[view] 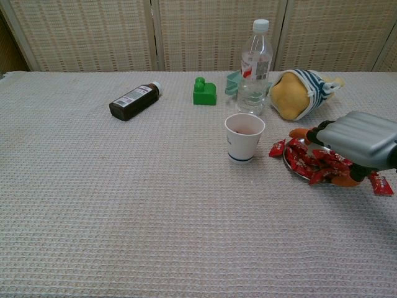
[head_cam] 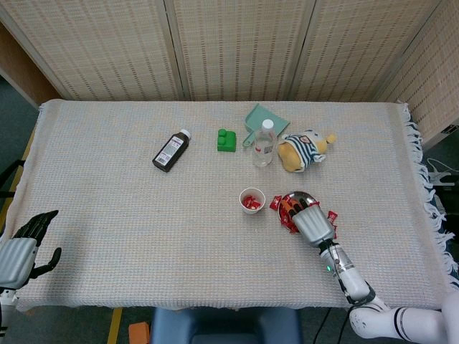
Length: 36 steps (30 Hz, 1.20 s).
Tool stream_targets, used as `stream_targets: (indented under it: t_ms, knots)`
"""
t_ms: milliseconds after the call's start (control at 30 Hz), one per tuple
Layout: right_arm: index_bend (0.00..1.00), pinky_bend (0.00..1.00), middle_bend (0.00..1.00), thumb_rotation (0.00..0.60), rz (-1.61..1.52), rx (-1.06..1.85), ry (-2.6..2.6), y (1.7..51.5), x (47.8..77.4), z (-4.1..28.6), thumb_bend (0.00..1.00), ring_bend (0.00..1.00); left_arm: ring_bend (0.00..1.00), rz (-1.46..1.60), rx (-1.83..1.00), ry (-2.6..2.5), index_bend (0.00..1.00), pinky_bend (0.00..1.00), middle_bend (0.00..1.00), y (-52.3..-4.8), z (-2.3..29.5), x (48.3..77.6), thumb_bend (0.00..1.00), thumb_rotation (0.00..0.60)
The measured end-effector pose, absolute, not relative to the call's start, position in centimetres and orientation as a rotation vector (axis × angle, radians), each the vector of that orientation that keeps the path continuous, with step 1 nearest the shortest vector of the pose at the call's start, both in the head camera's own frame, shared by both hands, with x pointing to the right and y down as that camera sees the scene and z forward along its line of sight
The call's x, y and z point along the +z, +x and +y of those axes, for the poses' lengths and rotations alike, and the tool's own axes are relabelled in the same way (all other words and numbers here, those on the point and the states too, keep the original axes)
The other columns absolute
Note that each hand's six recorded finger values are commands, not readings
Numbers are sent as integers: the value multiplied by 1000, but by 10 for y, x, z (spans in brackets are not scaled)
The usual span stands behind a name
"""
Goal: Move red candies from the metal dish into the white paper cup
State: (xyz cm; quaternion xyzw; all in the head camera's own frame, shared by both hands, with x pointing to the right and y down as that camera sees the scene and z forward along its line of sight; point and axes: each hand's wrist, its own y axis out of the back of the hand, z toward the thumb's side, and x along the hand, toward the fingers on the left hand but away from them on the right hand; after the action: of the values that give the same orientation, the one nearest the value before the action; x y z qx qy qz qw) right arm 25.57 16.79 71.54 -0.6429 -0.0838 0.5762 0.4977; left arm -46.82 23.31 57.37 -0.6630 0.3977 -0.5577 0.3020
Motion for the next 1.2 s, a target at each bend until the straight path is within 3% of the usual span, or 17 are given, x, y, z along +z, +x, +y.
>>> stream_targets:
  t_ms: [467, 733, 1200]
  knots:
    - [49, 726, 201, 600, -234, 1373, -1575, 243, 720, 166, 185, 170, 85, 1065, -1471, -1761, 0, 199, 91, -470, 233, 571, 455, 600]
    - [99, 726, 201, 600, -214, 1395, -1577, 243, 728, 168, 185, 178, 87, 1066, -1474, -1762, 0, 199, 96, -470, 233, 572, 455, 600]
    - [234, 746, 231, 600, -169, 1428, -1564, 250, 742, 176, 187, 277, 88, 1067, -1482, -1757, 0, 199, 96, -472, 232, 573, 455, 600]
